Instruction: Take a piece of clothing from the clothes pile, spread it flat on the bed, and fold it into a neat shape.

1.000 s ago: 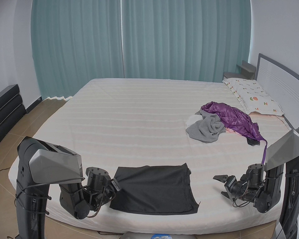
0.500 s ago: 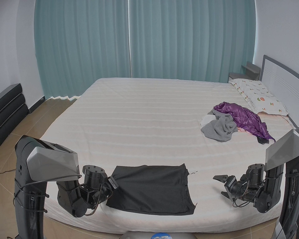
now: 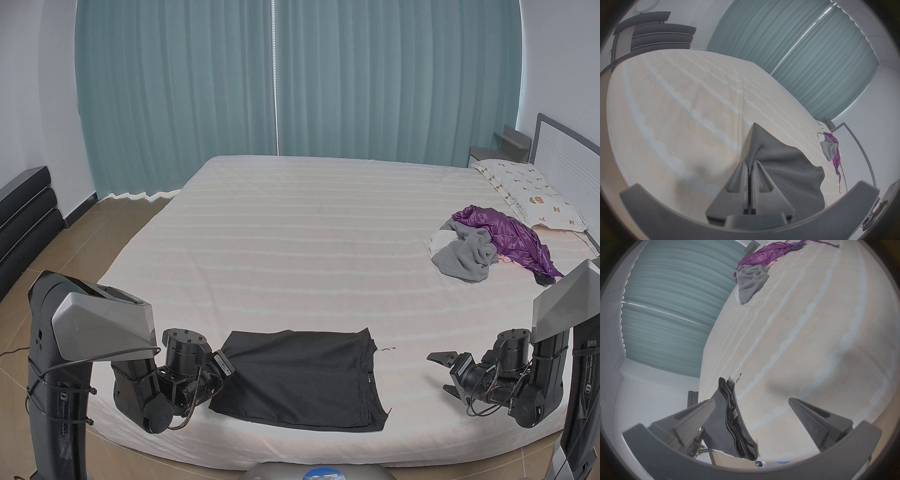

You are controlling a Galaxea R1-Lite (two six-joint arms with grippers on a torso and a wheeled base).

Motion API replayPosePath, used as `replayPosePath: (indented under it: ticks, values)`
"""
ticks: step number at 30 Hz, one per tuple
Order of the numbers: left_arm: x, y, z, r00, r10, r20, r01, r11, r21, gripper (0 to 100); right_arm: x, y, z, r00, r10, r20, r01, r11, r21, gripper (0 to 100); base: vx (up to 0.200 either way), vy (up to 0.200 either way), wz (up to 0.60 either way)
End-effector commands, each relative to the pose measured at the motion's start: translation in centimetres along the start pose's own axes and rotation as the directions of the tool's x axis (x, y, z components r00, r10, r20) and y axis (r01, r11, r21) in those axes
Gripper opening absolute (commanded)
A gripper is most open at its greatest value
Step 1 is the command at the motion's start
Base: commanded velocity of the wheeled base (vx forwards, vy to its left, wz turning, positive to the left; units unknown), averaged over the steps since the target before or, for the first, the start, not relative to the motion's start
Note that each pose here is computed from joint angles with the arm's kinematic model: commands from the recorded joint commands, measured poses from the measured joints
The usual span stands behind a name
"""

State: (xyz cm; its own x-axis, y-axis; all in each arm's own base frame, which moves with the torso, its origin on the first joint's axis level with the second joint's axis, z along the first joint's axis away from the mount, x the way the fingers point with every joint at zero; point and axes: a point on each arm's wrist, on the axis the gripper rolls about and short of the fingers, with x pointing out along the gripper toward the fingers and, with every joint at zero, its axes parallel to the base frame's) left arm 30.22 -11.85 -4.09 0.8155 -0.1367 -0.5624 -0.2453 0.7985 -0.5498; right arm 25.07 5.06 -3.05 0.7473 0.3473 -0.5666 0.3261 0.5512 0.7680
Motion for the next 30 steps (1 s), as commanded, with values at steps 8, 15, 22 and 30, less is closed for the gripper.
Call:
replayPosePath:
  ticks: [8,15,22,30]
  values:
    - [0.01,0.19,0.08,1.000,0.006,0.001,-0.006,1.000,-0.005,0,0.02,0.10,0.06,1.000,0.011,0.006,-0.011,1.000,-0.003,100,0.000,0.200,0.00]
    - [-0.14,0.33,0.00,1.000,0.012,-0.003,-0.012,1.000,-0.005,0,0.02,0.10,0.05,1.000,0.012,0.005,-0.012,1.000,-0.003,100,0.000,0.057,0.00]
    - [-0.22,0.14,-0.28,1.000,0.008,-0.009,-0.008,1.000,-0.027,0,0.02,0.10,0.05,1.000,0.012,0.005,-0.012,1.000,-0.003,100,0.000,0.000,0.00]
    - [-0.72,0.27,-0.52,1.000,0.014,-0.021,-0.015,1.000,-0.026,100,0.02,0.10,0.05,1.000,0.012,0.005,-0.012,1.000,-0.003,100,0.000,0.000,0.00]
